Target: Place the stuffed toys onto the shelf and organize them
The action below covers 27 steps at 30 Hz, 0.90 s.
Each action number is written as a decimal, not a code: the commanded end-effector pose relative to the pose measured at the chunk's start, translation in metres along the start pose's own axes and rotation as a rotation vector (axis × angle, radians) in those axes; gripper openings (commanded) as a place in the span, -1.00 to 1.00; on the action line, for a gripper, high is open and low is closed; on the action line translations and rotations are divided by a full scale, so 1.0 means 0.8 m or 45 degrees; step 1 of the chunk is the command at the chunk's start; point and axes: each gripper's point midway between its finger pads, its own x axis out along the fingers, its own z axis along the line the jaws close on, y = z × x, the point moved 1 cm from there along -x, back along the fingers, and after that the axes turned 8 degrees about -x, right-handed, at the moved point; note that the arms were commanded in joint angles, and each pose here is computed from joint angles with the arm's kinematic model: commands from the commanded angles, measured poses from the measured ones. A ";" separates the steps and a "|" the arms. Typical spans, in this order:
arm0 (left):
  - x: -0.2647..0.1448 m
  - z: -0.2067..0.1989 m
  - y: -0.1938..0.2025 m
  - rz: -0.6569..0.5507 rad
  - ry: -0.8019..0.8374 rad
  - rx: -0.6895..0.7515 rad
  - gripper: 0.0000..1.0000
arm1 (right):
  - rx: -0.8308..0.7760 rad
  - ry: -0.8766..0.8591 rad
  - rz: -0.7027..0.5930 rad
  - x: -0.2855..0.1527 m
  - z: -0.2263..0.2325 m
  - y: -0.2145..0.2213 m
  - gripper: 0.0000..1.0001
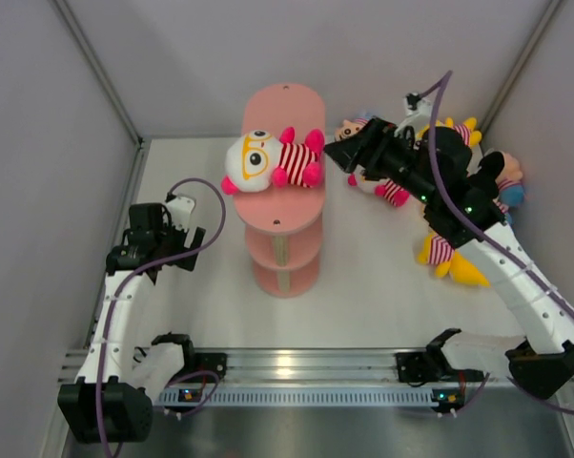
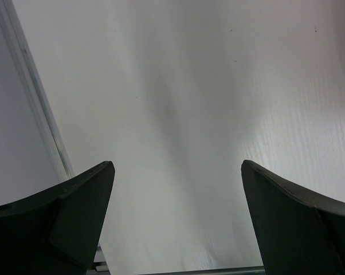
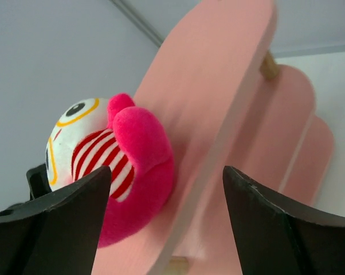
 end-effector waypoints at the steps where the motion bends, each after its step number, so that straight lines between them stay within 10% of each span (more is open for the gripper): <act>1: -0.004 0.000 -0.005 -0.040 -0.003 -0.005 0.97 | 0.017 0.018 -0.194 -0.053 -0.022 -0.069 0.59; 12: 0.000 0.000 -0.003 -0.021 0.002 -0.001 0.97 | 0.294 0.651 -0.102 -0.046 -0.352 -0.017 0.60; 27: 0.013 0.003 -0.003 0.045 -0.008 -0.020 0.97 | 0.507 0.832 0.182 0.034 -0.518 0.125 0.58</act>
